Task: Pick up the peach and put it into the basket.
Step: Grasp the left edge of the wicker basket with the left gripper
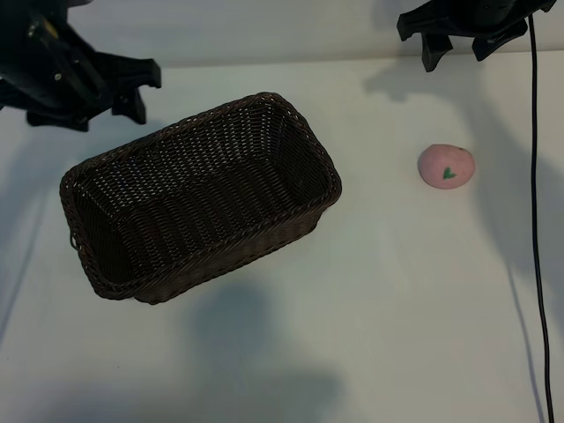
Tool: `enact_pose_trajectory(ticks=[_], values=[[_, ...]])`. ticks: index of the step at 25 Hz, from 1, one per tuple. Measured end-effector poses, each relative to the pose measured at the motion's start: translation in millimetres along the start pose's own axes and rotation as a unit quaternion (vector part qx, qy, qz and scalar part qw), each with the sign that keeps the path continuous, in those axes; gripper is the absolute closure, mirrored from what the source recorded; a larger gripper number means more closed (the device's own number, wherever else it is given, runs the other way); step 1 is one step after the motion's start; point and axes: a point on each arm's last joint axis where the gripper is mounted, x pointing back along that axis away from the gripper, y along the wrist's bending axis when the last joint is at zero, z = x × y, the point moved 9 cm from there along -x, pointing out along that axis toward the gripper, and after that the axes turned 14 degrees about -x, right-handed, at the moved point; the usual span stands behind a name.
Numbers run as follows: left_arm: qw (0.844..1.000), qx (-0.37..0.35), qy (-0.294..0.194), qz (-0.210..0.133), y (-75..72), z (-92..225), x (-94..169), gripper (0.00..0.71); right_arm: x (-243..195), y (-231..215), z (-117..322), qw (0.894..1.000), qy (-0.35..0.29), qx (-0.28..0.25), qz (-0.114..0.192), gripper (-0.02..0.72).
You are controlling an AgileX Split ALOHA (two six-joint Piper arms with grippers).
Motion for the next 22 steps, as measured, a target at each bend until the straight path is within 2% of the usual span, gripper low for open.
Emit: enact_pose_trajectory(ticks=[6, 10, 13, 22], values=[[0.997, 0.067, 0.007, -0.038, 16.4, 50.4, 16.8, 0.131, 0.0, -1.7, -0.5, 1.0, -0.001, 0.002, 0.005, 0.104], [0.992, 0.102, 0.028, -0.075, 31.0, 92.8, 12.3, 0.131, 0.0, -1.7, -0.5, 1.0, -0.001, 0.005, 0.005, 0.104], [0.987, 0.122, 0.049, -0.091, 36.6, 115.6, 1.2, 0.131, 0.2, 0.0, -0.2, 1.0, 0.0, 0.004, 0.0, 0.104], [0.986, 0.141, 0.052, -0.075, 31.0, 116.5, -48.4, 0.131, 0.3, -1.7, -0.4, 1.0, -0.001, 0.01, 0.005, 0.104]])
